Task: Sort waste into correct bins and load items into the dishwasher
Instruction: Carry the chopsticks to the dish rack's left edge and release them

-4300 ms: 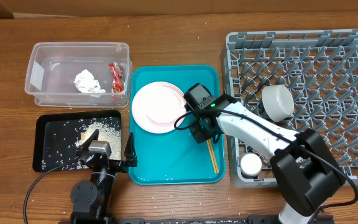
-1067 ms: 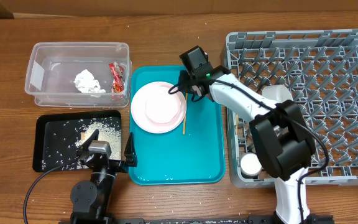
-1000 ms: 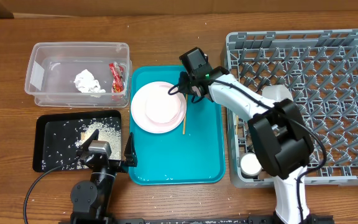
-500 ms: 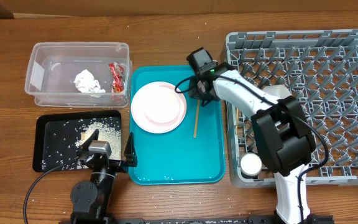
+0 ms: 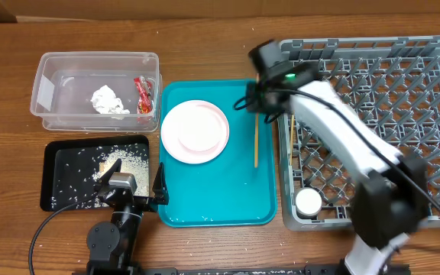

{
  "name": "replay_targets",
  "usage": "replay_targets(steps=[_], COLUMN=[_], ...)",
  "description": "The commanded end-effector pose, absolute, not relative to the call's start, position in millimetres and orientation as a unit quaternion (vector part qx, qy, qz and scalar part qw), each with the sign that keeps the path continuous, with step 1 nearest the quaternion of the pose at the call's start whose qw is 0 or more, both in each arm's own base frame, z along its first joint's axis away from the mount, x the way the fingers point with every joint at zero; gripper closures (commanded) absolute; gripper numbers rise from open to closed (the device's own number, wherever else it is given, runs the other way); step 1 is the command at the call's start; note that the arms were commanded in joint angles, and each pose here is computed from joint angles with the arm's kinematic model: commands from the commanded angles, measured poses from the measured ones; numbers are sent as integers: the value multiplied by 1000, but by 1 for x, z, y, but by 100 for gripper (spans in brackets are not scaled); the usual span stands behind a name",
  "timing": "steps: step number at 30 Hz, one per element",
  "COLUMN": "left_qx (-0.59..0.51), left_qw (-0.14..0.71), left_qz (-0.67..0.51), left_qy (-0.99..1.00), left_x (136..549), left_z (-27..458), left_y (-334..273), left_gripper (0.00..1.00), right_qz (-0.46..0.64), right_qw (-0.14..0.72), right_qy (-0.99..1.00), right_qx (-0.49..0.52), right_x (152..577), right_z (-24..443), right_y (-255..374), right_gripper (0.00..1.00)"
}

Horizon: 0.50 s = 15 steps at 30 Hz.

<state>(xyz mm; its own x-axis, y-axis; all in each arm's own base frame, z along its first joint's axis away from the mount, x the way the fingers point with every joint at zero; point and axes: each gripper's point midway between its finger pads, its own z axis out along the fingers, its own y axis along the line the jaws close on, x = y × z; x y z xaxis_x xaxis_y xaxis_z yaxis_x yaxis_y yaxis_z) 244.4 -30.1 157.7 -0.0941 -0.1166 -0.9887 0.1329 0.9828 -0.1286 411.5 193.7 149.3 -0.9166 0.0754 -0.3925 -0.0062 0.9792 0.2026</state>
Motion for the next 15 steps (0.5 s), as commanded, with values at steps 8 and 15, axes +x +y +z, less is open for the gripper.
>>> replay_targets(steps=[8, 15], left_qx=[12, 12], left_qw=[675, 675], left_qz=[-96, -96], left_qy=[731, 731], left_x=[244, 244], left_z=[158, 158], left_y=[-33, -33], left_gripper=[0, 0], right_qz=[9, 18], right_qw=[219, 188], right_qy=[969, 978], right_qx=[-110, -89], right_x=[418, 411], right_z=[162, 138], right_y=[123, 124], right_gripper=[96, 66])
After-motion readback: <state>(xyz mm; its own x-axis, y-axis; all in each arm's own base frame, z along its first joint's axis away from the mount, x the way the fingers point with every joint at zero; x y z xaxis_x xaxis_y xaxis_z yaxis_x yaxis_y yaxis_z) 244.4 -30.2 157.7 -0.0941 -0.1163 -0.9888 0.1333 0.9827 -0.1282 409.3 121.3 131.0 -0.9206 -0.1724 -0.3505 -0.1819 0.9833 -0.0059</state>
